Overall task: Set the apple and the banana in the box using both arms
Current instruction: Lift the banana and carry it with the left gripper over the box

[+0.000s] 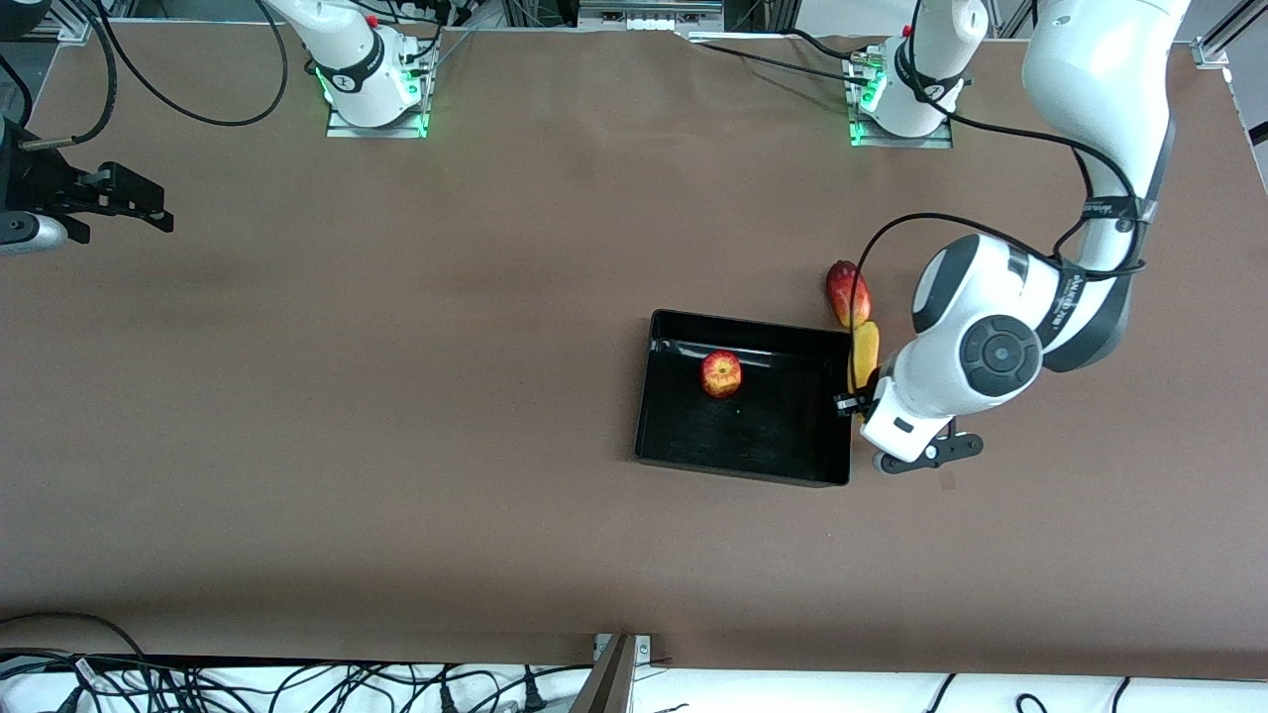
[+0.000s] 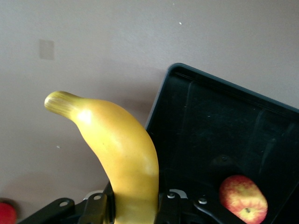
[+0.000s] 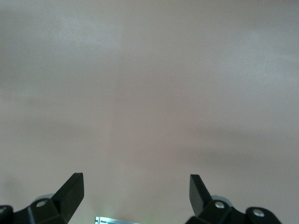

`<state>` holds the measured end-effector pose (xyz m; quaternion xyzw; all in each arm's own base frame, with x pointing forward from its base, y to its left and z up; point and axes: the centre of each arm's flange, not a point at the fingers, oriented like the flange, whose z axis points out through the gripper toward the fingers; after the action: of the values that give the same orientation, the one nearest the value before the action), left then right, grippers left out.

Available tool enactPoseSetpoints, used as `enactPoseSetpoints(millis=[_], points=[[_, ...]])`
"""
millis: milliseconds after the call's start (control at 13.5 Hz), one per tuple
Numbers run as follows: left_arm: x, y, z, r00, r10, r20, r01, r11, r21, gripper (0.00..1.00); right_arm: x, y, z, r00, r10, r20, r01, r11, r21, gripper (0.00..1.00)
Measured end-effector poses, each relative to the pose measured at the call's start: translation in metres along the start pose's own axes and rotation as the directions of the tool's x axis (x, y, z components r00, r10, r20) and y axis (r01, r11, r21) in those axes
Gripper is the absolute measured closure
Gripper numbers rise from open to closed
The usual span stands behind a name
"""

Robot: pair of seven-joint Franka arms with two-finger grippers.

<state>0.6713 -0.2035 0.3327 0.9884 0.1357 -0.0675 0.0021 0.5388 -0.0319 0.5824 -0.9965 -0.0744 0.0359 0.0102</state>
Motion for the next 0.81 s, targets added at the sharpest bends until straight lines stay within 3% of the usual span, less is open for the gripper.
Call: enactPoseSetpoints(millis=[443, 812], points=[[-0.007, 0.075, 0.048, 0.996, -0.088, -0.015, 0.087, 0.995, -0.048, 0.65, 0.0, 0.0, 0.0, 1.0, 0.0, 0.0, 0.0, 1.0, 0.0, 0.0], [-0.006, 0.086, 0.08, 0.992, -0.122, -0.013, 0.121, 0.991, -0.051, 0.65, 0.0, 0.0, 0.0, 1.0, 0.0, 0.0, 0.0, 1.0, 0.0, 0.0]])
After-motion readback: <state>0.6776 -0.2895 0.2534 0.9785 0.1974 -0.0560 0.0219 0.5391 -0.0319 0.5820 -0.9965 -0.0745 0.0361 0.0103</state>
